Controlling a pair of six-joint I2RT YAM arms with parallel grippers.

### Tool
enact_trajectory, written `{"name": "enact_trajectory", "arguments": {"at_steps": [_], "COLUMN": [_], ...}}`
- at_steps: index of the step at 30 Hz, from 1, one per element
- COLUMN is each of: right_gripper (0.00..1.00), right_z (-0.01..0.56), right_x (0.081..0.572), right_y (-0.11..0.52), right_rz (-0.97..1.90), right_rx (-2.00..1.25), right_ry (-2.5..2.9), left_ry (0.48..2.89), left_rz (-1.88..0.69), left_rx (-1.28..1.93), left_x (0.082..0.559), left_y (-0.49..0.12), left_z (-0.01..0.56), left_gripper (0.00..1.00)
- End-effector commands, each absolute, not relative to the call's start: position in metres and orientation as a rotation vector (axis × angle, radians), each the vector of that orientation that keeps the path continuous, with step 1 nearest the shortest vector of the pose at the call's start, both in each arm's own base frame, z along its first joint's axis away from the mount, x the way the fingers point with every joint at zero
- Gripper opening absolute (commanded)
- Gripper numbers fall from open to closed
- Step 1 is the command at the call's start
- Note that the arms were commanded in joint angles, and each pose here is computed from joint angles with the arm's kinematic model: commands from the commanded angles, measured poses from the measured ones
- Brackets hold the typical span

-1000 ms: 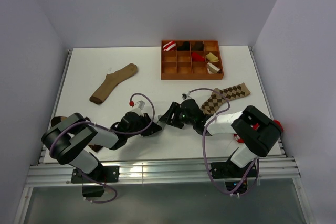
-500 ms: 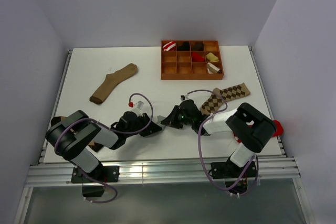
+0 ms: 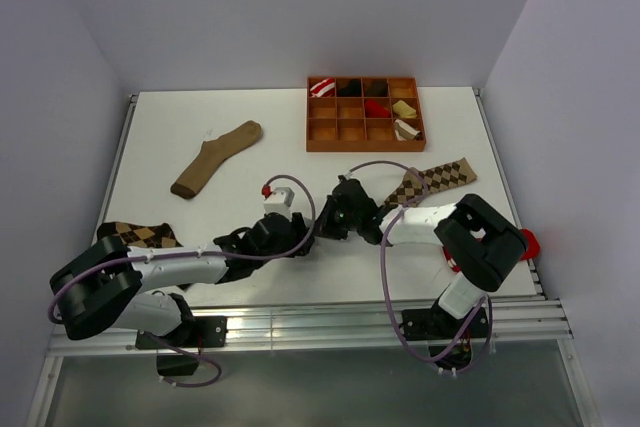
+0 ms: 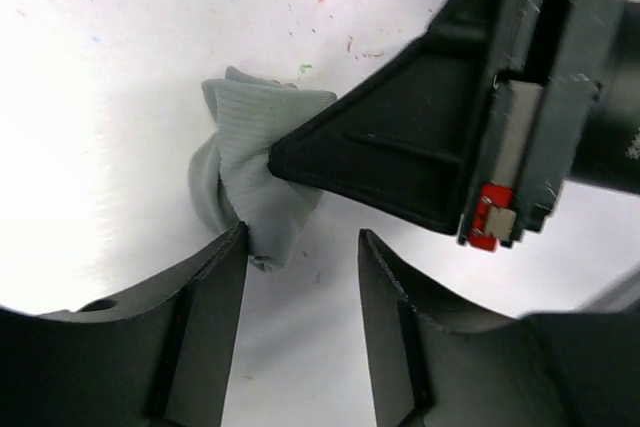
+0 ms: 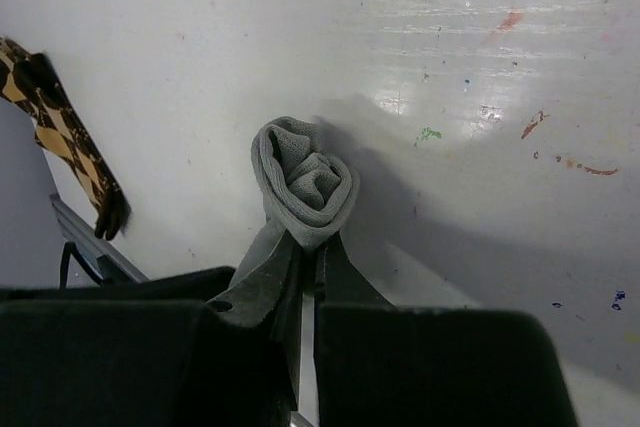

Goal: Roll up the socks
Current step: Roll the sock at the center of the board.

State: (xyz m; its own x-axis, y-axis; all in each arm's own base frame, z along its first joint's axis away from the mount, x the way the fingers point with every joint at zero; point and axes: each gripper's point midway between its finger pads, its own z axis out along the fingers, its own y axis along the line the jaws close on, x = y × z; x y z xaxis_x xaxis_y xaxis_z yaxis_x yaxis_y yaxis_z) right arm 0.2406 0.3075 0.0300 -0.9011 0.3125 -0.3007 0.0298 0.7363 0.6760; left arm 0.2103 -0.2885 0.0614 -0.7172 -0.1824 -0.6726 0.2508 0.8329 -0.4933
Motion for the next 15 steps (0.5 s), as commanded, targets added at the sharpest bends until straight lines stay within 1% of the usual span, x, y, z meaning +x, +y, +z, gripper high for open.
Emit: {"name": "enact_trajectory", "arguments": {"at_steps": [1, 7, 8, 10, 15], "right_gripper": [0.0, 0.0, 0.0, 0.0, 0.0], "right_z": [0.035, 0.036, 0.036, 0.036, 0.035], "right_x": [0.246, 0.246, 0.246, 0.246, 0.244], "right_y": [0.3, 0.302, 0.303, 0.303, 0.306], "right_rz": [0.893, 0.884, 0.885, 0.888, 0.9], "right_rx": [0.247, 0.232, 0.231, 0.229, 0.221], "right_ry": [2.556, 2.573, 2.575, 2.581, 2.589], "left_ry": [2.161, 2.083, 2.087, 2.068, 2.073], "left_rz": [-0.413, -0.243, -0.207, -0.188, -0.128], "left_rx": [0.112, 0.216, 0.241, 0.269, 0.313], "left_x": [0.223, 0.221, 0.22, 0.219, 0.218], "left_y": [-0.268, -0.284, -0.286, -0.294, -0.299], "left_z": [0.074, 0.078, 0.071, 0.073, 0.058], "left_gripper": [0.51, 0.48, 0.48, 0.47, 0.44]}}
